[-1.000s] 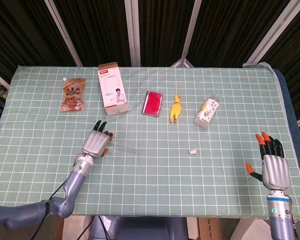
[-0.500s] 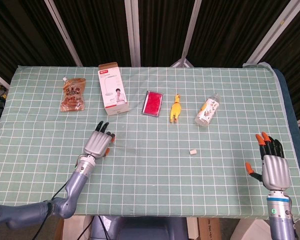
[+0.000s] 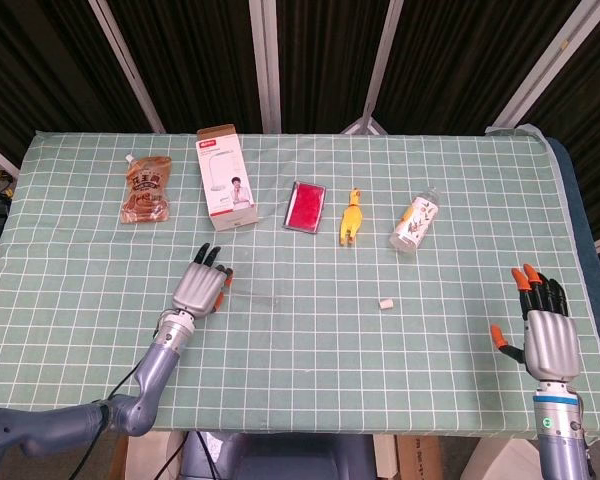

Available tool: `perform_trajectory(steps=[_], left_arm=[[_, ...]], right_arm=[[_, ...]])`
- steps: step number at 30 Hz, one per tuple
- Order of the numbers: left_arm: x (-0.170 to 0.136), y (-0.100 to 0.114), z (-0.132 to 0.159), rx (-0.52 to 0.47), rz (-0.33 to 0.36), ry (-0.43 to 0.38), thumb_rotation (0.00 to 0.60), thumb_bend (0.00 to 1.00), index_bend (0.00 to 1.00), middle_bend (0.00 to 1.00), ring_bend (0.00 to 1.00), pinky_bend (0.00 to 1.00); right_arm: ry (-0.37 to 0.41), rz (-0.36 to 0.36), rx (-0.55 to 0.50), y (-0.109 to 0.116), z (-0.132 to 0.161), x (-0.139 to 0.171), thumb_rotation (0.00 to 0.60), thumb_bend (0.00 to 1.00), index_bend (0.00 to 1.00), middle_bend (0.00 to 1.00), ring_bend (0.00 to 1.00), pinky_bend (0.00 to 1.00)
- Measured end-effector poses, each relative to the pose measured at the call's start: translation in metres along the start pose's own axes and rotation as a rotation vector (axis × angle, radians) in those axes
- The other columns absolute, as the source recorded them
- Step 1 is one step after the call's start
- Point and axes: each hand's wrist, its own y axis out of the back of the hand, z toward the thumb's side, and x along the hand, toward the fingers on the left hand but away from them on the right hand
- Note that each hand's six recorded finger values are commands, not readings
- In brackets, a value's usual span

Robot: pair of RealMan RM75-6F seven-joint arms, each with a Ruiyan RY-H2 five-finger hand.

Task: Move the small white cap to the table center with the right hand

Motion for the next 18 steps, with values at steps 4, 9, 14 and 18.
perform_trajectory(steps=[4,9,14,18], left_arm=[[0.0,0.002,0.0,-0.015,0.015,0.001,0.6,0.61,0.48,0.48,0.09,0.0],[-0.002,0.014,0.001,-0.057,0.062,-0.007,0.6,0.61,0.49,0.5,0.11,0.0],[-0.006,0.033,0.0,-0.121,0.133,-0.024,0.6,0.62,0.49,0.51,0.11,0.0],[-0.012,0.052,-0.007,-0.18,0.201,-0.033,0.6,0.62,0.49,0.51,0.12,0.0]], right_arm=[[-0.001,0.001,-0.001,0.0,0.0,0.0,0.6,0.34,0.0,0.0,0.0,0.0],[0.009,-0.005,-0.001,0.002,0.001,0.0,0.6,0.34,0.0,0.0,0.0,0.0],[0.03,-0.026,-0.023,0.008,0.007,-0.003,0.6,0.34,0.0,0.0,0.0,0.0],[0.054,-0.024,-0.03,0.009,0.015,-0.008,0.6,0.35,0.11,0.0,0.0,0.0]])
